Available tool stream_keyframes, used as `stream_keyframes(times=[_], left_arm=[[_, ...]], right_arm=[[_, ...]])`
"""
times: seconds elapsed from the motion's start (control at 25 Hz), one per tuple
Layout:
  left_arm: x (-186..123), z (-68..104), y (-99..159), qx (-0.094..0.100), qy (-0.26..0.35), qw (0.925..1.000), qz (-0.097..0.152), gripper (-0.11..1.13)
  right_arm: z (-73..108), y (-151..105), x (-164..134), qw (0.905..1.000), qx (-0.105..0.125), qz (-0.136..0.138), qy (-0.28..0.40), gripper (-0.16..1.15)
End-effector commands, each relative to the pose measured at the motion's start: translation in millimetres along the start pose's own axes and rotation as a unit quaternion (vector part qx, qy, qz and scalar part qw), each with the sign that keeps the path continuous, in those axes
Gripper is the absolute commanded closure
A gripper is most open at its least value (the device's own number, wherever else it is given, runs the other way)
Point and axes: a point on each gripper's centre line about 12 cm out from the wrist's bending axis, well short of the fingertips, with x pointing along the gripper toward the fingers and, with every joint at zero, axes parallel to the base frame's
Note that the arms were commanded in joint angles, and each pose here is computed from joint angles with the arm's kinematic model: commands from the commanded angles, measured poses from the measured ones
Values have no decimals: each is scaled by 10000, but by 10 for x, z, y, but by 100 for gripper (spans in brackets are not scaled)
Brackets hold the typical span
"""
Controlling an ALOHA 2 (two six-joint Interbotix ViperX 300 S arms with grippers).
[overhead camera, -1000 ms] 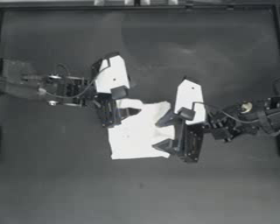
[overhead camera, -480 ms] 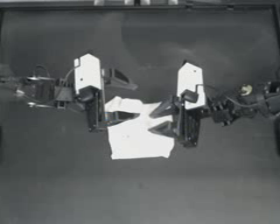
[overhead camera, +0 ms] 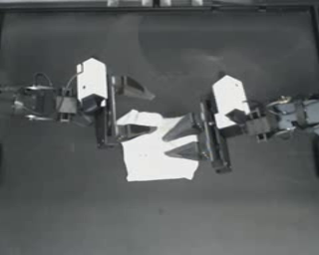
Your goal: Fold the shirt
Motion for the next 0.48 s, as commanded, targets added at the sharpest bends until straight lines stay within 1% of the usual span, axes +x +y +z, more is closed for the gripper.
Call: stream_keyframes(times=[0.04, 0.16, 0.24, 0.32, 0.48], left_arm=[[-84, 136, 0, 24, -354, 9994, -51, 1], [-12, 30, 24, 52, -353, 9993, -108, 1], [43, -30, 37, 112, -357, 9992, -139, 1], [102, -109, 63, 83, -309, 9994, -118, 1], [179, -236, 114, 110, -286, 9995, -88, 1]], right_arm=[[-39, 24, -71, 9988, -47, -284, -391, 22], [-143, 64, -58, 9974, -282, -491, -435, 13], [-212, 51, -47, 9962, -301, -680, -449, 7], [-294, 53, -19, 9950, -317, -808, -496, 2], [-404, 10, -29, 9923, -273, -968, -720, 0]])
